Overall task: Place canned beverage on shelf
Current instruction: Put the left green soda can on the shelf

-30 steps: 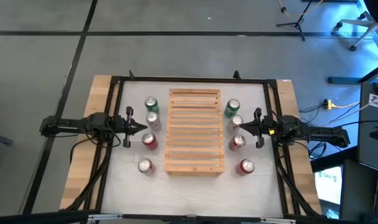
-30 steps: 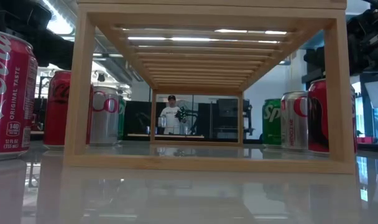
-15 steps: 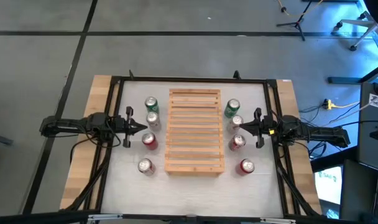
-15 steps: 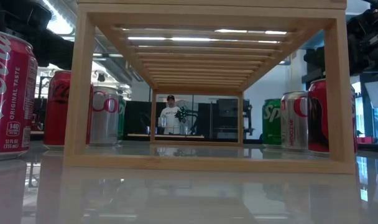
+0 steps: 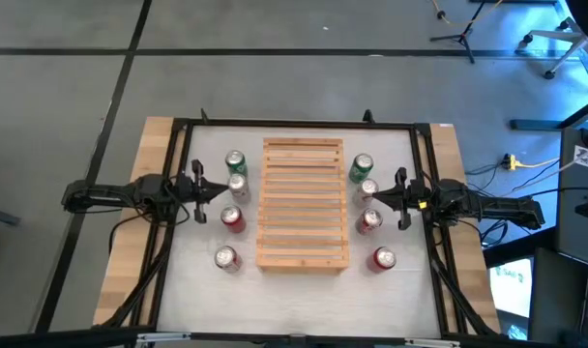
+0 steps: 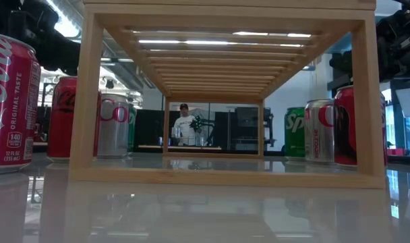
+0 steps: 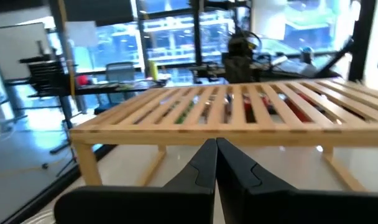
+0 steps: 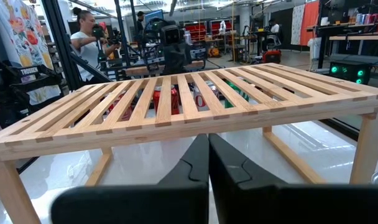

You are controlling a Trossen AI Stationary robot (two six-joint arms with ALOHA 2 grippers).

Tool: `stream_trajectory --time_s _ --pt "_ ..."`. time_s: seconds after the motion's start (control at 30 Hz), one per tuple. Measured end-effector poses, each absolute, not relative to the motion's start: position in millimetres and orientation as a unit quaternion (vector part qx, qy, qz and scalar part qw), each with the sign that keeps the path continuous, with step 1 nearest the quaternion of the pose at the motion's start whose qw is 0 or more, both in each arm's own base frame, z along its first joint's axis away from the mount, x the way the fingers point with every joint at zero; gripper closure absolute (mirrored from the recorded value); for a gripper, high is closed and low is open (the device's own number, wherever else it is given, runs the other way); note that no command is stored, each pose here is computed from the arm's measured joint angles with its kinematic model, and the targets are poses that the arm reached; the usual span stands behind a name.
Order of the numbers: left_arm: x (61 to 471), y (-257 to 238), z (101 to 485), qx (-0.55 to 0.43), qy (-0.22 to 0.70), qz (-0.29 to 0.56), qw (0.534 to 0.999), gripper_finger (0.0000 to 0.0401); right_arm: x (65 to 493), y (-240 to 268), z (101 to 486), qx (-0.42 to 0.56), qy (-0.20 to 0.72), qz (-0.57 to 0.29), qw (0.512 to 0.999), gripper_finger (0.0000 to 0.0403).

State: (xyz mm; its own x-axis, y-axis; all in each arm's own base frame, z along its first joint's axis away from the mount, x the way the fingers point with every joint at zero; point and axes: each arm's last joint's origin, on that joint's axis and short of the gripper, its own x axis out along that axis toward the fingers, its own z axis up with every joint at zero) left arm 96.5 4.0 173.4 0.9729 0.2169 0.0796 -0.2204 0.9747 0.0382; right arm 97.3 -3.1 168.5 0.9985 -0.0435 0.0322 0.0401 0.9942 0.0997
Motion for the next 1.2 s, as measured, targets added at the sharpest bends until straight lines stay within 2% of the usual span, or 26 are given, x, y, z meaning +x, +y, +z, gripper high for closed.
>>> stream_trajectory --time_s 0.3,0.87,1.07,1.2 --pt "96 5 174 -0.077 -0.050 0.120 0.989 0.0390 97 -3 169 0.050 -0.017 -0.021 0.998 0.0403" --pt "94 12 173 -0.160 -0.078 0.239 0.955 0.0208 97 -3 168 0.049 -0.017 -0.022 0.998 0.0403" --pt "93 12 173 -0.163 -0.080 0.249 0.951 0.0165 97 -3 169 0.050 -0.017 -0.022 0.998 0.0403" --pt "92 14 173 -0.188 -0.094 0.290 0.934 0.0148 97 -3 169 0.049 -0.017 -0.022 0.998 0.0403"
